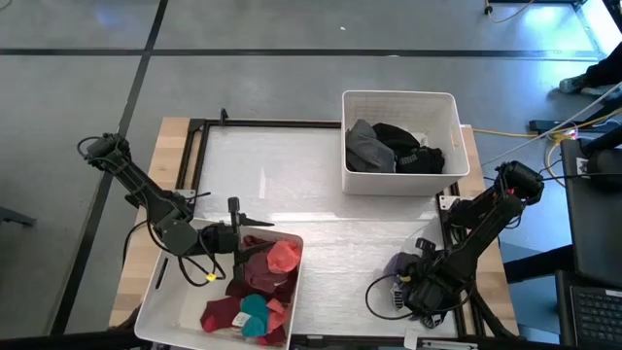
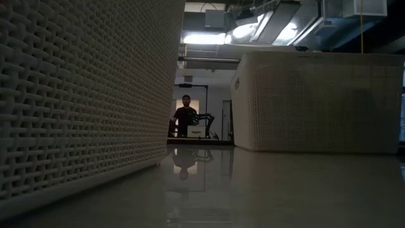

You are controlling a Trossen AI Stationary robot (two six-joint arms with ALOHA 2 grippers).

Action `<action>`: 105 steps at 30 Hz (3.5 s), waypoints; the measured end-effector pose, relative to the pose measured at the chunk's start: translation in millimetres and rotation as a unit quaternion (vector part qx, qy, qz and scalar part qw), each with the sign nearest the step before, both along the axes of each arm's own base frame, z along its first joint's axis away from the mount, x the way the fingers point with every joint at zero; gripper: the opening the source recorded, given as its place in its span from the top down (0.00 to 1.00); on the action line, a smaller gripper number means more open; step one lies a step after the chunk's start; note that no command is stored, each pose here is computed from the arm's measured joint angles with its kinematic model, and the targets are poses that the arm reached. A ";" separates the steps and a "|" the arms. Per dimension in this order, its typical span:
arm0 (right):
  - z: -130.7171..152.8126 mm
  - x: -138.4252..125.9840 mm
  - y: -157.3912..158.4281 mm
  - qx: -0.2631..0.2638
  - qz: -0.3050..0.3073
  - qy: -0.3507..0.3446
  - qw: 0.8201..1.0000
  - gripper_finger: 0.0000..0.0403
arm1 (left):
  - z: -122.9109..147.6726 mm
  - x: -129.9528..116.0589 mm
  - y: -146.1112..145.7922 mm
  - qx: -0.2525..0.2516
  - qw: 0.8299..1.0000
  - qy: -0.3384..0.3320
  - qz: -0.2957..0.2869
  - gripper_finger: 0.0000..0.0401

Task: Sort clothes
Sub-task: Put the purple sock into the bottom white bin

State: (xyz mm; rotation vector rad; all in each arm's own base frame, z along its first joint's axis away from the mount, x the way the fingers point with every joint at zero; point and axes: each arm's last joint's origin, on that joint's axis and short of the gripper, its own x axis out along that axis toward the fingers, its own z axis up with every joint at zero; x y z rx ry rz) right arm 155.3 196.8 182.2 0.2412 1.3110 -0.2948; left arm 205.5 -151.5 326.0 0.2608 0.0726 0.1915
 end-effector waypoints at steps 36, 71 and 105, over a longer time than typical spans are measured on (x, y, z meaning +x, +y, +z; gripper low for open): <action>98.0 46.5 24.8 -0.050 0.098 -0.234 0.966 0.99 | 0.0 0.0 0.0 0.000 1.000 0.000 0.000 0.55; 138.9 123.9 4.9 -0.013 0.240 -0.436 0.867 0.99 | 0.0 0.0 0.1 0.001 1.000 0.000 0.000 0.55; 150.3 187.2 -43.3 -0.008 0.236 -0.573 0.785 0.99 | 0.1 0.1 0.1 0.002 1.000 0.000 0.000 0.55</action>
